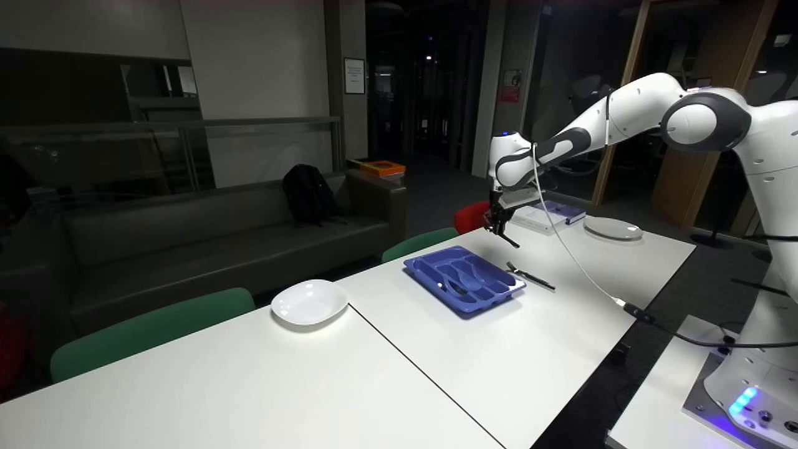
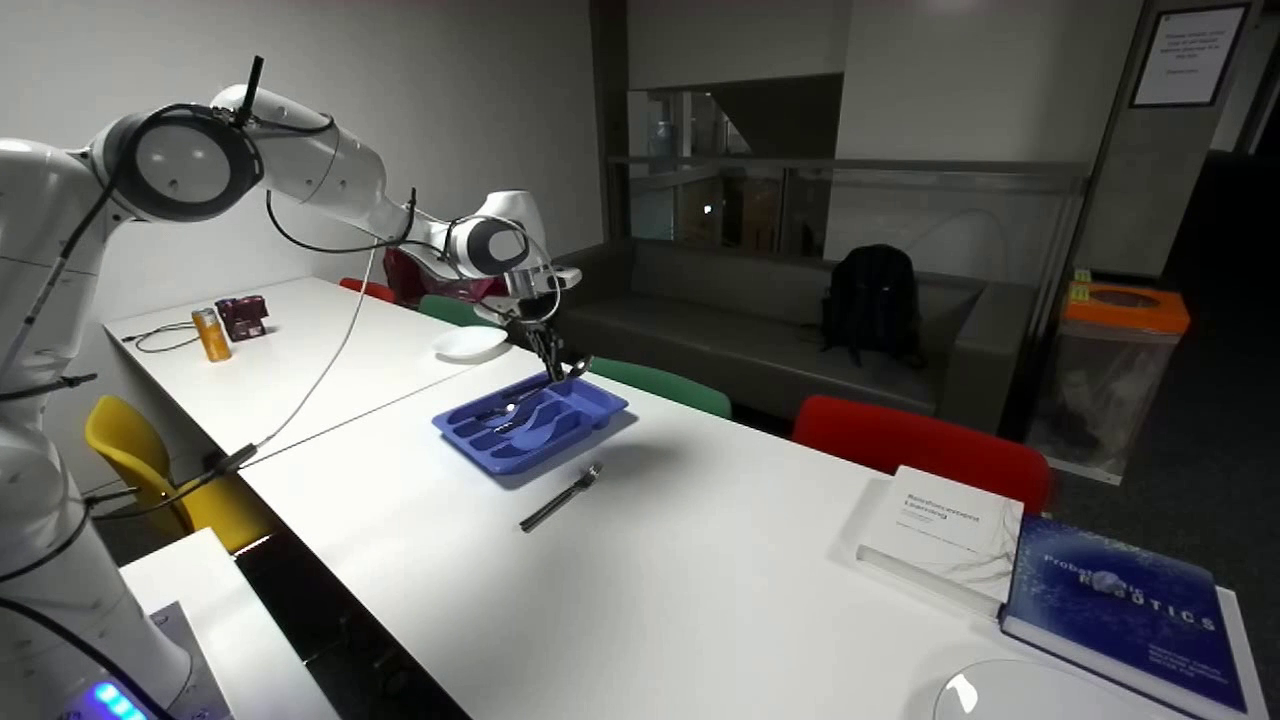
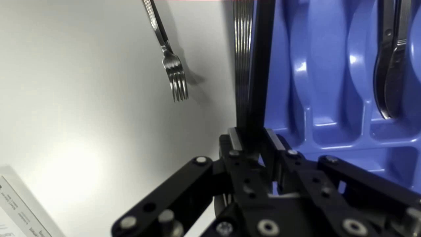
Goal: Pick the cutlery in the rack and put them on the table
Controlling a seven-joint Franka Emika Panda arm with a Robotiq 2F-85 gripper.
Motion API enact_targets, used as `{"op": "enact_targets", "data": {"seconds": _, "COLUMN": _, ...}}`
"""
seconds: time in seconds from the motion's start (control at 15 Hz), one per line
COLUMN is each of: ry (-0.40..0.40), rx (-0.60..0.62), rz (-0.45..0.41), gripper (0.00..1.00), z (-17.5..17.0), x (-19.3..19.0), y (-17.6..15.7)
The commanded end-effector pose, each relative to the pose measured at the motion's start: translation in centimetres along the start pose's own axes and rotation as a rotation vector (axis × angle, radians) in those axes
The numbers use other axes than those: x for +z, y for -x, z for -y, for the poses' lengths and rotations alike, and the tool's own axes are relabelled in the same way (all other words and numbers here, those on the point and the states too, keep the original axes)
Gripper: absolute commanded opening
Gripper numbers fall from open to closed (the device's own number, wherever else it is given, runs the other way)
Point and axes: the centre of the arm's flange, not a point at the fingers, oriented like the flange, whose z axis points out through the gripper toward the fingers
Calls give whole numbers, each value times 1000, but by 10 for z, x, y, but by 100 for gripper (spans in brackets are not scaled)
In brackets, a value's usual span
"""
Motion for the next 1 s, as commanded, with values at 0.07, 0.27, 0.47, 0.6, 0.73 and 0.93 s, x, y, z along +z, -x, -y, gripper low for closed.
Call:
{"op": "enact_targets", "data": {"seconds": 0.07, "ry": -69, "rx": -11, "rz": 32, "gripper": 5, "z": -53, "x": 2, "y": 30}}
{"op": "enact_targets", "data": {"seconds": 0.27, "ry": -125, "rx": -35, "rz": 67, "gripper": 5, "z": -80, "x": 17, "y": 40}}
{"op": "enact_targets", "data": {"seconds": 0.47, "ry": -181, "rx": -14, "rz": 83, "gripper": 5, "z": -96, "x": 30, "y": 47}}
{"op": "enact_targets", "data": {"seconds": 0.6, "ry": -127, "rx": -7, "rz": 100, "gripper": 22, "z": -86, "x": 42, "y": 29}}
{"op": "enact_targets", "data": {"seconds": 0.73, "ry": -125, "rx": -8, "rz": 105, "gripper": 22, "z": -85, "x": 45, "y": 30}}
{"op": "enact_targets", "data": {"seconds": 0.93, "ry": -126, "rx": -15, "rz": 107, "gripper": 22, "z": -79, "x": 46, "y": 30}}
